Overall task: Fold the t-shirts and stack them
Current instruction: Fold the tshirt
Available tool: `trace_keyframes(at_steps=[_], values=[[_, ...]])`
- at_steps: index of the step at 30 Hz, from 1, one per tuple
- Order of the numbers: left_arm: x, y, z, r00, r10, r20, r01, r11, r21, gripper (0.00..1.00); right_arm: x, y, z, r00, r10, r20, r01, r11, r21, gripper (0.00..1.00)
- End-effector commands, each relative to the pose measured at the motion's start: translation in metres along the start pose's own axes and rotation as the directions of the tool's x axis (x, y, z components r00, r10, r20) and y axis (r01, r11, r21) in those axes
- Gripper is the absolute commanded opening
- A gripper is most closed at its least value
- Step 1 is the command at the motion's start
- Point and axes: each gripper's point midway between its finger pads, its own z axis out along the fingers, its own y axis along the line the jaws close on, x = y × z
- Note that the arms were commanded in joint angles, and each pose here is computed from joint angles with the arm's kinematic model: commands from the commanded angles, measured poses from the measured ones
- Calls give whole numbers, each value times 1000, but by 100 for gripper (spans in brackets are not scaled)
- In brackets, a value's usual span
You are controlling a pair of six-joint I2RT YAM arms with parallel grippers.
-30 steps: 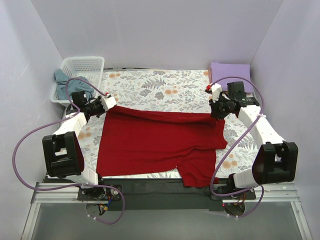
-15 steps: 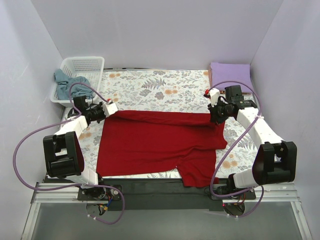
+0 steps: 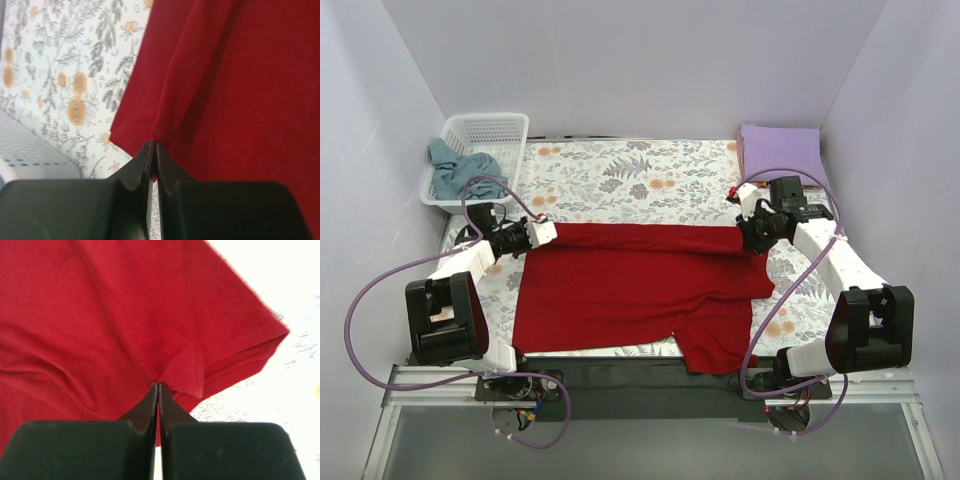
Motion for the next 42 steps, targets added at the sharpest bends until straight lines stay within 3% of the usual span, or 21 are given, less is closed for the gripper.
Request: trace_keyframes(at_steps=[1,12,20,22,24,28,30,33,34,37,42], values=[[2,-6,-5,999,44,-17,-44,999,5,0,16,12,3,999,-23,-32,22,999,-38,1],[25,-49,-2,994,80,-72,-73,992,101,0,52,24,23,991,-26,-134,13,995,-95,1],[30,-50,-3,992,76,-100,-66,993,101,0,61,34,23,986,-44,-163,20,989,-145,1],[30,-50,-5,993,56,-107,-45,994,102,7,62,35,20,981,-56,-185,25,986,-163,2],[24,-37,-9,994,53,-96,-45,995,88,12,53,36,10,979,-65,-193,30,983,-182,10],[-3,-24,-24,999,-32,-30,35,994,104,24,18,23,-12,992,-85,-98,70,987,-142,49],[-18,-11,-30,998,-64,0,64,994,87,28,-6,9,-23,996,-75,-44,70,992,-101,54],[-38,-3,-32,984,-168,63,163,984,77,39,-28,-9,-21,999,-39,-21,37,996,-76,54],[-40,-3,-30,976,-206,65,201,976,81,39,-30,-13,-18,999,-19,-32,17,997,-69,49],[-46,-3,-17,940,-339,26,335,937,101,41,-29,-31,3,994,44,-97,-48,998,-42,34],[-34,-3,1,853,-517,-72,522,848,90,42,-17,-53,36,977,110,-181,-110,994,11,27]])
